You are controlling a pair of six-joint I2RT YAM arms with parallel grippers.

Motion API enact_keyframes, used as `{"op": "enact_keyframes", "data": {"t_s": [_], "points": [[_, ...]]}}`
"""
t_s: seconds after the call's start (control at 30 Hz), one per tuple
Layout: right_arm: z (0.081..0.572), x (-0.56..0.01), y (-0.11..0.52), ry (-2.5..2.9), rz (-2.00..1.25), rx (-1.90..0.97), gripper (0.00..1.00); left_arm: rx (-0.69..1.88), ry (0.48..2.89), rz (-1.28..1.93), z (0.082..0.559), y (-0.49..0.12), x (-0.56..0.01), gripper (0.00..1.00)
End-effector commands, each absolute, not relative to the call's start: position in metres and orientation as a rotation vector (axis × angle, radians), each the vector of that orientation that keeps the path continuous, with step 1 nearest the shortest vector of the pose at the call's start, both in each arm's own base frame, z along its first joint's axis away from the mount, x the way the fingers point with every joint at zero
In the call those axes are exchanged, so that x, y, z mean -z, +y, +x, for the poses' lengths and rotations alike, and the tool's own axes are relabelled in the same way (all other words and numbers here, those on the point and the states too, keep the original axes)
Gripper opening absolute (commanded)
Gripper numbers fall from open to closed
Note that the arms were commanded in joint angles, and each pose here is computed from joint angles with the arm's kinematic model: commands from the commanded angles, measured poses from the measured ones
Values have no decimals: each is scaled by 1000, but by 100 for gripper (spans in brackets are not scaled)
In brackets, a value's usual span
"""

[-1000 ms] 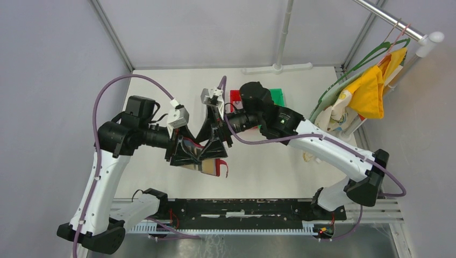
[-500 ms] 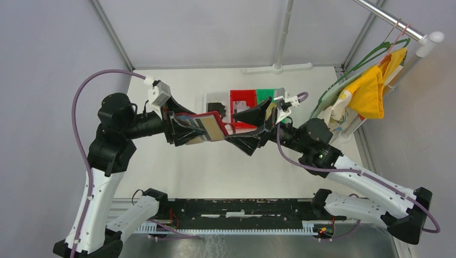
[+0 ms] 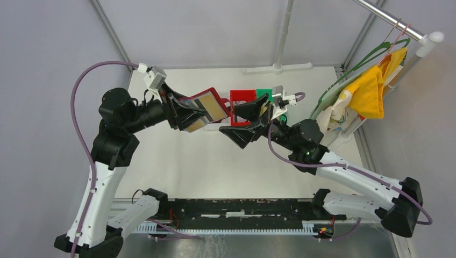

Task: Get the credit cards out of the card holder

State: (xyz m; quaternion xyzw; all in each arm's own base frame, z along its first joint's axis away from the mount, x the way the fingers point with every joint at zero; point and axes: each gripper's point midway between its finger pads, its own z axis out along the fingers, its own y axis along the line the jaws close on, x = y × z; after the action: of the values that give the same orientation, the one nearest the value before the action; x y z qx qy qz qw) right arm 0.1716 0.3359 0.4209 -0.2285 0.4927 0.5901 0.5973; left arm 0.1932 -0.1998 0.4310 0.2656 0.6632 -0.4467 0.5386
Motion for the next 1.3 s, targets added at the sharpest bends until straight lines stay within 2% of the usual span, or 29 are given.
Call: {"op": "enact_keyframes", "data": {"t_s": [0.0, 0.2, 0.37, 0.43, 0.47, 0.5, 0.57, 0.6, 0.63, 0.7, 0.97, 1.03, 1.27], "points": [[174, -464, 330, 1023, -440, -1403, 94, 1094, 1450, 616, 184, -200, -472, 2], [182, -472, 339, 1023, -392, -1450, 79, 1139, 1436, 641, 175, -203, -475, 2], [182, -478, 349, 1028, -406, -1496, 50, 1171, 1449, 657, 171, -206, -470, 2], [176, -480, 354, 1020, -442, -1526, 34, 1175, 1440, 670, 168, -206, -473, 2], [175, -480, 357, 1033, -464, -1537, 25, 1179, 1430, 686, 166, -206, -474, 5], [173, -479, 361, 1057, -494, -1545, 21, 1187, 1422, 709, 162, -207, -475, 18], [175, -471, 371, 1174, -575, -1531, 16, 1200, 1420, 783, 155, -209, -472, 67], [174, -465, 375, 1232, -631, -1513, 13, 1196, 1440, 807, 153, -210, -468, 79], [172, -458, 376, 1270, -680, -1511, 9, 1178, 1452, 832, 152, -208, -464, 85], [167, -445, 374, 1303, -756, -1512, 0, 1132, 1478, 887, 150, -206, -453, 90], [157, -407, 368, 1433, -1031, -1386, 0, 892, 1466, 1211, 144, -190, -408, 96], [154, -401, 366, 1450, -1053, -1382, 0, 881, 1486, 1257, 143, -188, -398, 99], [146, -386, 361, 1467, -1128, -1370, 0, 913, 1497, 1292, 138, -189, -386, 100]]}}
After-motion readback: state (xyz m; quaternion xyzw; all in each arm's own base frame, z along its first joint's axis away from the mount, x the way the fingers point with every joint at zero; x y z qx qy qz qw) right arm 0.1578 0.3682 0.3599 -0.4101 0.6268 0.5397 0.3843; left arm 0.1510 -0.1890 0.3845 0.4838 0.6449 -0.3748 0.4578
